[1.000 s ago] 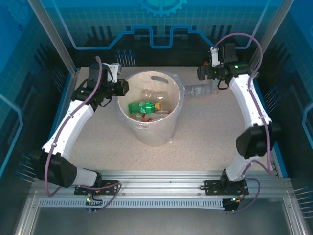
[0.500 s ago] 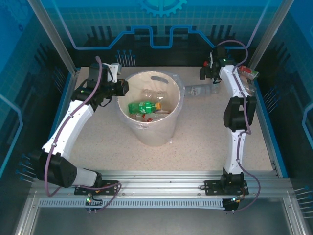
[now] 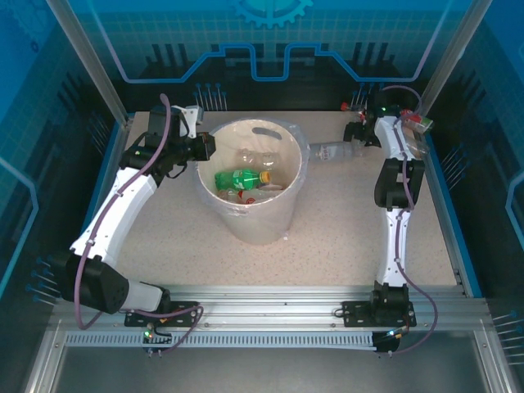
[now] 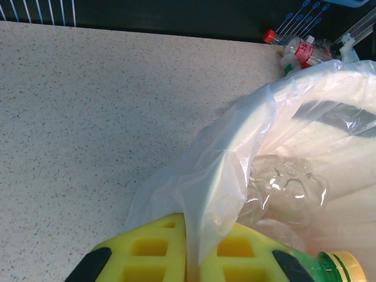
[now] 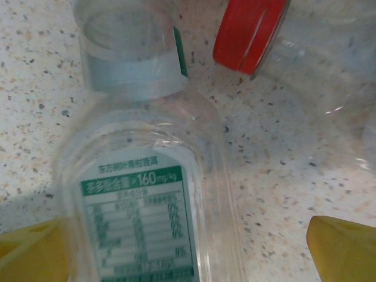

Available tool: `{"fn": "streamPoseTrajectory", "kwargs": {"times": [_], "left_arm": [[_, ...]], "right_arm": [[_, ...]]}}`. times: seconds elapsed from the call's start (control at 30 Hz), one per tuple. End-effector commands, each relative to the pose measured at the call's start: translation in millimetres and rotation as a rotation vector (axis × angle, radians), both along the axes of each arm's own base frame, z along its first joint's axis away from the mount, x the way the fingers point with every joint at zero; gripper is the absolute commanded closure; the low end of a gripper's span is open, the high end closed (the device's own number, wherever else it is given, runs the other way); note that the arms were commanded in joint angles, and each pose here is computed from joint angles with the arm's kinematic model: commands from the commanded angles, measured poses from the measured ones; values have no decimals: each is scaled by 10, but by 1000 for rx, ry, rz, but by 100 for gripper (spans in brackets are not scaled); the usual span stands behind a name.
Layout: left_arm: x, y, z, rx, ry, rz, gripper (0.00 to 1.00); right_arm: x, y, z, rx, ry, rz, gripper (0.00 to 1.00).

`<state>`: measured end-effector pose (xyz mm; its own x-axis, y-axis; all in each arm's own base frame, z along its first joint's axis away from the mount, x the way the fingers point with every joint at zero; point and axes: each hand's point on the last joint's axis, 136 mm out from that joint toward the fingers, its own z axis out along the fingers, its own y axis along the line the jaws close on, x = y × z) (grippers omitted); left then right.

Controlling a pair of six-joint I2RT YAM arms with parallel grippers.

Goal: Put the plastic bottles in the bin

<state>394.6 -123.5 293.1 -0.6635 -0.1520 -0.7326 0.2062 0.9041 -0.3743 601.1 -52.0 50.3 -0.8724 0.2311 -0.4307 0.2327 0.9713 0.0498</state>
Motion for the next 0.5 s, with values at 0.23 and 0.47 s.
{"fn": "streamPoseTrajectory", "kwargs": {"times": [0.23,0.47], "left_arm": [[-72,-140,-70,-58,49,-23,100],[-66,-142,-95,-56,56,-24,100]], "right_arm": [[27,55,-226,73,27,-18,9],[21,46,-159,71,16,-19,23]]}}
